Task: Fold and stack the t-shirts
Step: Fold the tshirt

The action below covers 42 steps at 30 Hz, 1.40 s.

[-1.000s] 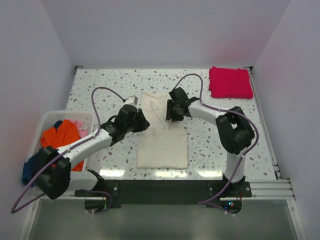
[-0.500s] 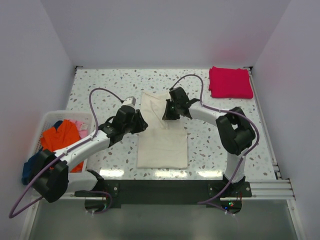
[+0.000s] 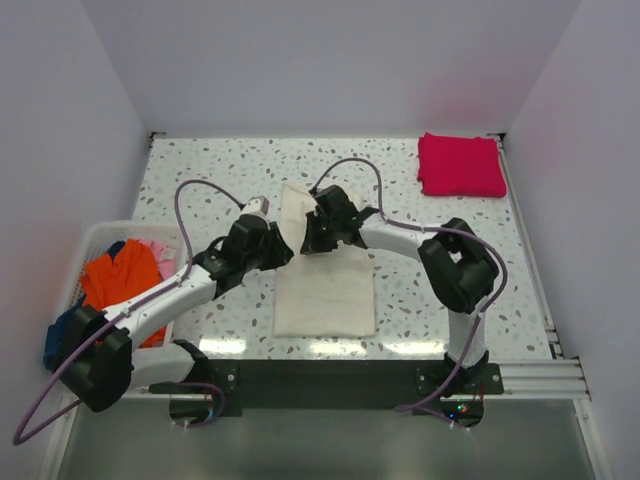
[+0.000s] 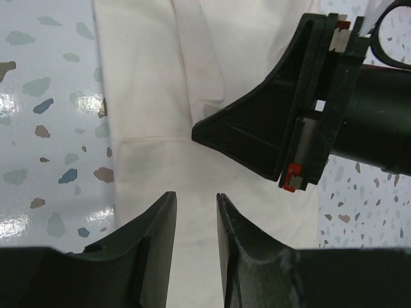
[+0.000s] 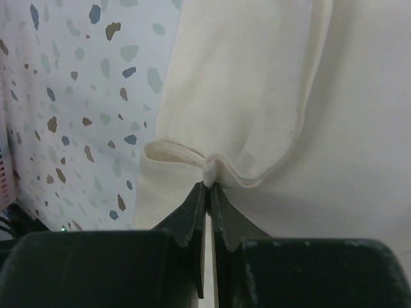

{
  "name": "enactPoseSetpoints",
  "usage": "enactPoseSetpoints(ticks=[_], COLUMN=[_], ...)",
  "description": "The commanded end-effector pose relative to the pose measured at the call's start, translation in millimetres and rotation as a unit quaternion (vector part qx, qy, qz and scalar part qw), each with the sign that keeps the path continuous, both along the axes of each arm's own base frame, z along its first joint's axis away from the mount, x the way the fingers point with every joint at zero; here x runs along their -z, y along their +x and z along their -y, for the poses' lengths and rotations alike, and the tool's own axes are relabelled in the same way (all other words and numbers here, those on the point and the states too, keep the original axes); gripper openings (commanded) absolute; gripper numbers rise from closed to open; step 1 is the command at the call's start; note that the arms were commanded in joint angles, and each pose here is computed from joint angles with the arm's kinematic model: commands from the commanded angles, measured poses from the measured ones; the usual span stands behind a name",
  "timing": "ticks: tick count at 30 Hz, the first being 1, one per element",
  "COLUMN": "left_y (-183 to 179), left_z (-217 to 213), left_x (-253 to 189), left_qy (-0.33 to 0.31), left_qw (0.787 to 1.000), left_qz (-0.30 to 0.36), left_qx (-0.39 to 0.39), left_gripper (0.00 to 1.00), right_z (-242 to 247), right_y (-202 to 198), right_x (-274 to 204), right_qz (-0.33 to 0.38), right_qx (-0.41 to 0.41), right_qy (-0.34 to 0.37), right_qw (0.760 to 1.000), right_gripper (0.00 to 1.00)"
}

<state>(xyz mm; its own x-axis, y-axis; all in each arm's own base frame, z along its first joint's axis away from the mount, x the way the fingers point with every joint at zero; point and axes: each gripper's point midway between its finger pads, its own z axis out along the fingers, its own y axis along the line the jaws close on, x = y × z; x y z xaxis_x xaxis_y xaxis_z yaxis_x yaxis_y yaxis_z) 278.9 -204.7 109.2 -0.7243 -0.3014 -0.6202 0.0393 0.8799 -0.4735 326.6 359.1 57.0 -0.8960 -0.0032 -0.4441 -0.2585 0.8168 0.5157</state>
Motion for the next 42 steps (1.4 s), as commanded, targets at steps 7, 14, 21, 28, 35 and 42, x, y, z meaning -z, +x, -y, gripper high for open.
enactPoseSetpoints(ticks=[7, 14, 21, 28, 35, 42], left_y=[-3, 11, 61, 123, 165, 185], left_z=[-5, -1, 17, 21, 22, 24], left_x=[-3, -8, -18, -2, 27, 43], left_qy=[-0.003, 0.007, 0.037, 0.144, 0.201, 0.21], left_qw=[1.0, 1.0, 0.999, 0.989, 0.979, 0.977], left_qz=[0.008, 0.017, 0.027, 0.014, -0.012, -0.015], left_qx=[-0.002, -0.008, -0.011, -0.014, 0.007, 0.018], left_gripper=[0.36, 0.45, 0.55, 0.59, 0.59, 0.58], right_z=[-16, -1, 61, 121, 148, 153], right_y=[2, 16, 63, 111, 151, 164], right_x=[4, -40, -83, -73, -63, -39], right_qz=[0.025, 0.07, 0.09, 0.079, 0.078, 0.057], right_qx=[-0.047, -0.033, 0.071, 0.159, 0.197, 0.196], right_qy=[-0.016, -0.005, 0.04, -0.031, -0.066, -0.098], right_qw=[0.998, 0.997, 0.993, 0.984, 0.975, 0.974], right_gripper=[0.2, 0.53, 0.56, 0.54, 0.53, 0.52])
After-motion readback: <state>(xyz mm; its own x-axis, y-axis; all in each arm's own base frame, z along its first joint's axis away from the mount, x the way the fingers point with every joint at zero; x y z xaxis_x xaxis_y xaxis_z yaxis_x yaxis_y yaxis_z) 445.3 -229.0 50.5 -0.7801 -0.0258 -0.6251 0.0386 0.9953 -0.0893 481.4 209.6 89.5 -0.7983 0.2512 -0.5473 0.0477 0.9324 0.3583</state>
